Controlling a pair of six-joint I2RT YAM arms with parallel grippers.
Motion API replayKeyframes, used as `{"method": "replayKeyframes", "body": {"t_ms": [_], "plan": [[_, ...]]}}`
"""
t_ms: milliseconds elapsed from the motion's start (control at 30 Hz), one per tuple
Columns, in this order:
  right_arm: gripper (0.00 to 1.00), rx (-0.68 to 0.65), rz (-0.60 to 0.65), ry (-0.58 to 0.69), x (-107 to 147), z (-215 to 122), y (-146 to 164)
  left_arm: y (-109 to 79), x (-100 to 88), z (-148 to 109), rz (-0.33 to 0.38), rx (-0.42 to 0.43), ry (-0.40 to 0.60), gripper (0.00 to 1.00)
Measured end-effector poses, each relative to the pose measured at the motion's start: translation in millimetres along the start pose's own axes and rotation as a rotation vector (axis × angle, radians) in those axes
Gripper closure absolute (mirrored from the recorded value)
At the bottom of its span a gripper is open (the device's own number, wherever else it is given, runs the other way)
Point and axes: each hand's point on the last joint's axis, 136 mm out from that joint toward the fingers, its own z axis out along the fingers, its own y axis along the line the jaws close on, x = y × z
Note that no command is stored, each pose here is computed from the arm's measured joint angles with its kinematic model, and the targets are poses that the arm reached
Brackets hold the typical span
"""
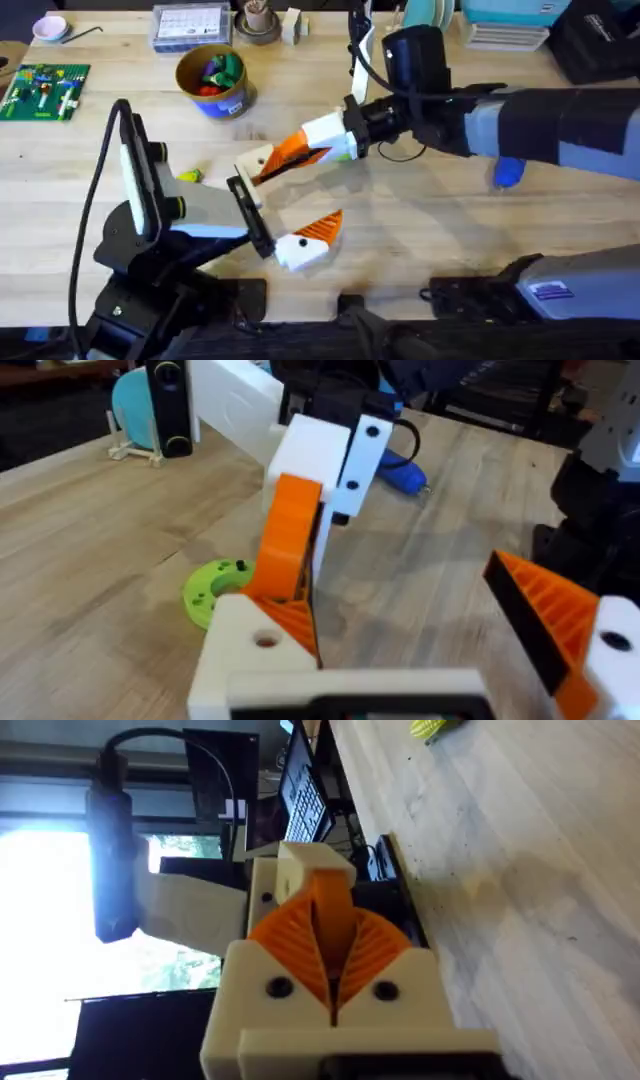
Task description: Pick up the gripper from the table and insert it into the empty holder that is missing its gripper. Then pick up a screw, insert it into the mounting hole, and use the screwdriver to tighten it. Finally, clean up the table by picking up the vegetable and placing it into the bucket.
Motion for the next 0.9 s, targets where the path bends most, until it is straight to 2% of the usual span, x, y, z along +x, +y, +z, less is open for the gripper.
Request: {"method": "replayKeyframes", "body": {"t_ms": [833, 900], "plan": [[0.994, 0.019, 0.031, -0.031, -5.7, 6.2, 2.2, 7.5, -0.5, -0.6, -0.007, -0.041, -0.003, 0.007], [0.962, 0.01, 0.021, -0.021, -4.1, 5.2, 3.4, 7.1, -0.6, -0.5, -0.003, -0.038, -0.003, 0.007]]}}
